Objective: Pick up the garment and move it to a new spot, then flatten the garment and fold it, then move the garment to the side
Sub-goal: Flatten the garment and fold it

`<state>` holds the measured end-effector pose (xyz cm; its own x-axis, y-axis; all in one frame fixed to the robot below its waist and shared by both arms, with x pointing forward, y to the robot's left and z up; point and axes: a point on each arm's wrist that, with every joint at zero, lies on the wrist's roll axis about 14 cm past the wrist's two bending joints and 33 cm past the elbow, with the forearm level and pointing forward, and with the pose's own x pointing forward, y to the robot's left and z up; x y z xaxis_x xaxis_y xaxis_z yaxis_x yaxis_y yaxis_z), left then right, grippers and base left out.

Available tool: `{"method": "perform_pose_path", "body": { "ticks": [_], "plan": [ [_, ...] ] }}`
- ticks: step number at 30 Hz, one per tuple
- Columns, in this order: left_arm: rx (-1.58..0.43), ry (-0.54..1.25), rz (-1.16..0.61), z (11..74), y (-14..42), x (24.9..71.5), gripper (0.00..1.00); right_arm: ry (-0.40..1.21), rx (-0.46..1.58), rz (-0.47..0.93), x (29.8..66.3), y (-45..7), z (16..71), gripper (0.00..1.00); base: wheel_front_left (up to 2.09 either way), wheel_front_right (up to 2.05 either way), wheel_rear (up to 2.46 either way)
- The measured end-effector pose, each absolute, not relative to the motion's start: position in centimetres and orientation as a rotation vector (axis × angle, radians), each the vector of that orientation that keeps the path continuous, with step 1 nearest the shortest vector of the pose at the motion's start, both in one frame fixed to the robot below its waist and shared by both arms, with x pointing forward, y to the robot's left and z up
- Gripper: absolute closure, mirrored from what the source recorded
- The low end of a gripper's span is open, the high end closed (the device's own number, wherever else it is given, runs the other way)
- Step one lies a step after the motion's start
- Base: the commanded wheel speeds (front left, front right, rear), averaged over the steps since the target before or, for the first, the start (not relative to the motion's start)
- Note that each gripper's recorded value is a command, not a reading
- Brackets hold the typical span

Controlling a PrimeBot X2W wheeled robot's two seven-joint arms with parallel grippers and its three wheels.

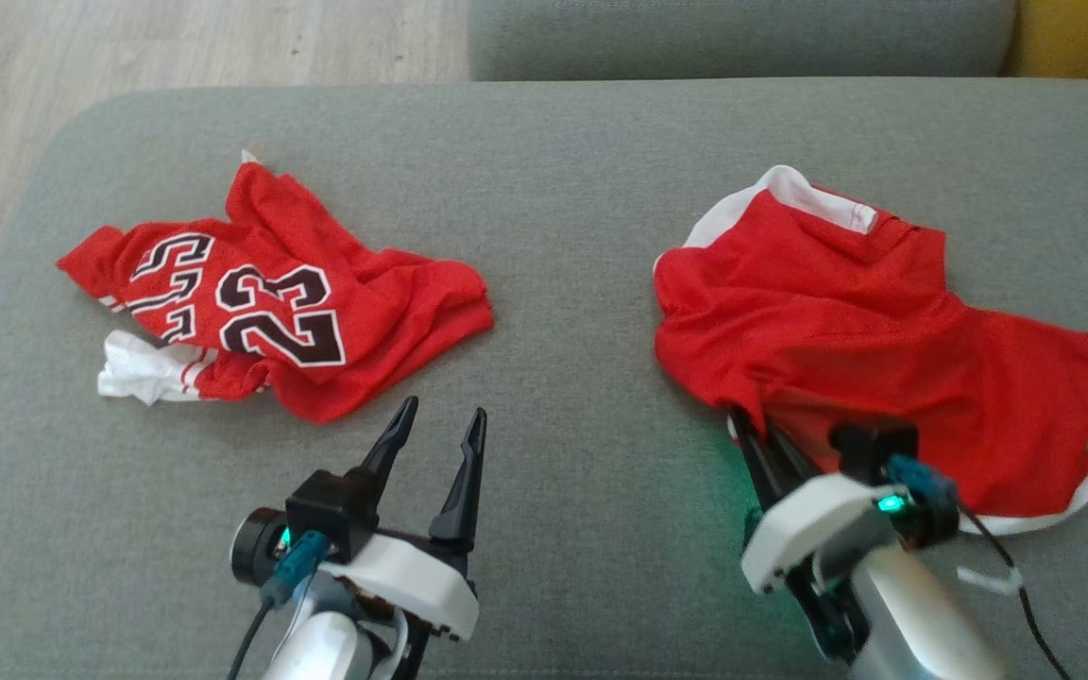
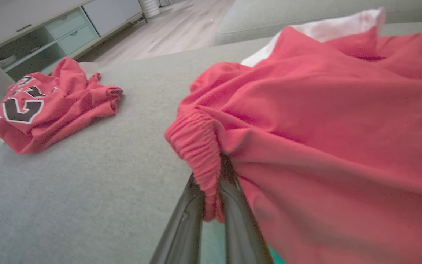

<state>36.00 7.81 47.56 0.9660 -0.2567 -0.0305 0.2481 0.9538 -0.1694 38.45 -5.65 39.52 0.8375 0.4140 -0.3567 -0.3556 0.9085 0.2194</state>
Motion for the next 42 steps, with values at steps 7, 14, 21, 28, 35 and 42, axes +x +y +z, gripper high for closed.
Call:
{"method": "perform_pose_path", "body": {
  "ticks": [7,14,21,28,35,42],
  "plan": [
    [-0.17,0.045,-0.231,47.8,8.6,36.2,0.0,0.381,0.171,0.504,40.6,-2.2,41.3,1.0,0.0,0.0,0.0],
    [-0.171,0.052,-0.196,47.6,9.6,36.2,0.0,0.443,0.195,0.615,39.8,1.4,40.6,1.0,0.0,0.0,0.0],
    [-0.172,0.053,-0.206,47.5,9.2,36.5,0.0,0.428,0.175,0.551,40.7,-0.6,40.0,0.0,0.0,0.0,0.0],
    [-0.175,0.039,-0.258,48.1,7.6,36.9,0.0,0.335,0.182,0.373,42.3,-6.3,41.2,0.0,0.0,0.0,0.0],
    [-0.18,0.025,-0.325,48.6,5.6,37.3,0.0,0.268,0.177,0.131,40.0,-14.5,41.2,0.0,0.0,0.0,0.0],
    [-0.185,0.024,-0.387,48.8,3.6,37.6,0.0,0.3,0.216,0.043,36.1,-17.1,40.1,0.0,0.0,0.0,0.0]
  ]
}}
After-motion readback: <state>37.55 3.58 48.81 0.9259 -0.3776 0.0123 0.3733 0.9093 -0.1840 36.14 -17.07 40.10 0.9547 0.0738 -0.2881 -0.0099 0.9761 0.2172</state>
